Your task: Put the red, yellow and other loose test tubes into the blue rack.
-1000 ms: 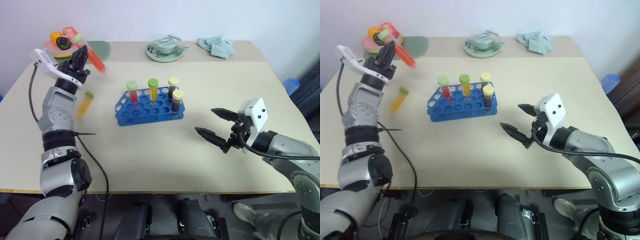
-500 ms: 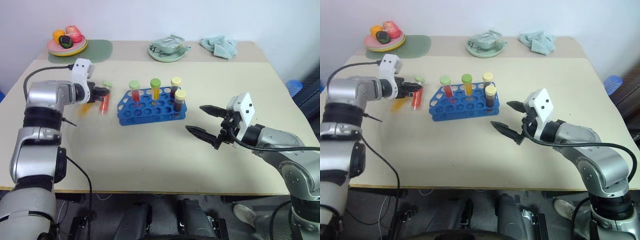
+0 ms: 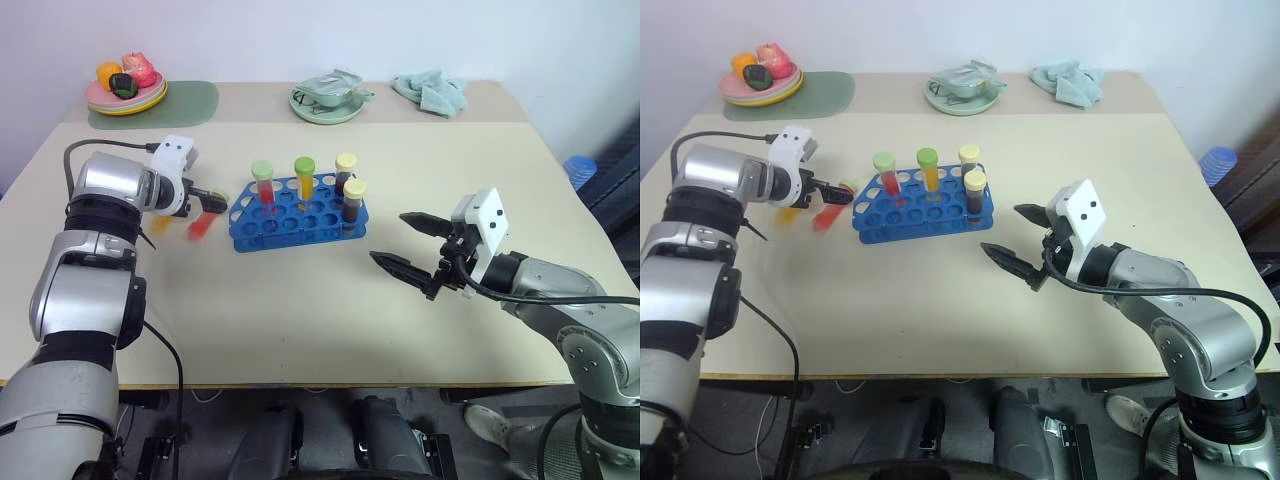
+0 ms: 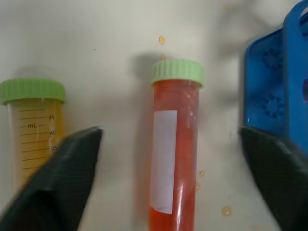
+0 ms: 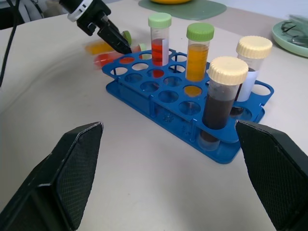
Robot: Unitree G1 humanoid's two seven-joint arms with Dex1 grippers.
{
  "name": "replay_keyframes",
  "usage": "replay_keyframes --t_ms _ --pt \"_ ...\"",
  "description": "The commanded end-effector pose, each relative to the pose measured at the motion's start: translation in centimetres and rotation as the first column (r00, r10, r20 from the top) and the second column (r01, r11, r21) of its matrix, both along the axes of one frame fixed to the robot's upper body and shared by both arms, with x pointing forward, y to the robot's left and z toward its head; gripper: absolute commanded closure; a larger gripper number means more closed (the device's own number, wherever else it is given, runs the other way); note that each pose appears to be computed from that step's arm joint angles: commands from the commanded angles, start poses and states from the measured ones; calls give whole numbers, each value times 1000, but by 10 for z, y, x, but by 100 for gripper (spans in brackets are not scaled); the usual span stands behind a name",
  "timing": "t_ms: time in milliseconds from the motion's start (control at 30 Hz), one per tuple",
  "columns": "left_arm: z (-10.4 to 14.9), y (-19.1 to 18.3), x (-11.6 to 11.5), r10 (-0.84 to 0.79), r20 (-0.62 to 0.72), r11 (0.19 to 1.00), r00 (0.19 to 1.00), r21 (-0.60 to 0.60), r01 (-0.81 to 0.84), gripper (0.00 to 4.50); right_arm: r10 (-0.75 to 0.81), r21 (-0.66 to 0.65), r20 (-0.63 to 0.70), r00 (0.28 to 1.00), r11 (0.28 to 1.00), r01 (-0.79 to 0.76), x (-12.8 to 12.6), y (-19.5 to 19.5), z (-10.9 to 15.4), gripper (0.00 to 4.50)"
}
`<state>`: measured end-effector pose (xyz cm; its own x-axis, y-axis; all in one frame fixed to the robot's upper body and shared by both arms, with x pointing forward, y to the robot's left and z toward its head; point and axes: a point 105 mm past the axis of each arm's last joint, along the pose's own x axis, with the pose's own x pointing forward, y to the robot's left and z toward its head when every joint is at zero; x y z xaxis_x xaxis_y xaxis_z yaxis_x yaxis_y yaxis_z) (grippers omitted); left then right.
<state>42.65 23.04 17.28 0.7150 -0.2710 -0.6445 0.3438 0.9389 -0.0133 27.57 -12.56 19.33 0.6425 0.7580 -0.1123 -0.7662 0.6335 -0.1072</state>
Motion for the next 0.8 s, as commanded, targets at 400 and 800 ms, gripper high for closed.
replay_keyframes --t_ms 400,800 --pt "61 61 -23 -59 298 992 953 122 23 5 289 -126 140 947 954 -272 -2 43 24 0" --pt "51 63 -10 197 69 972 978 117 -204 5 389 -203 200 899 914 -350 13 51 52 0"
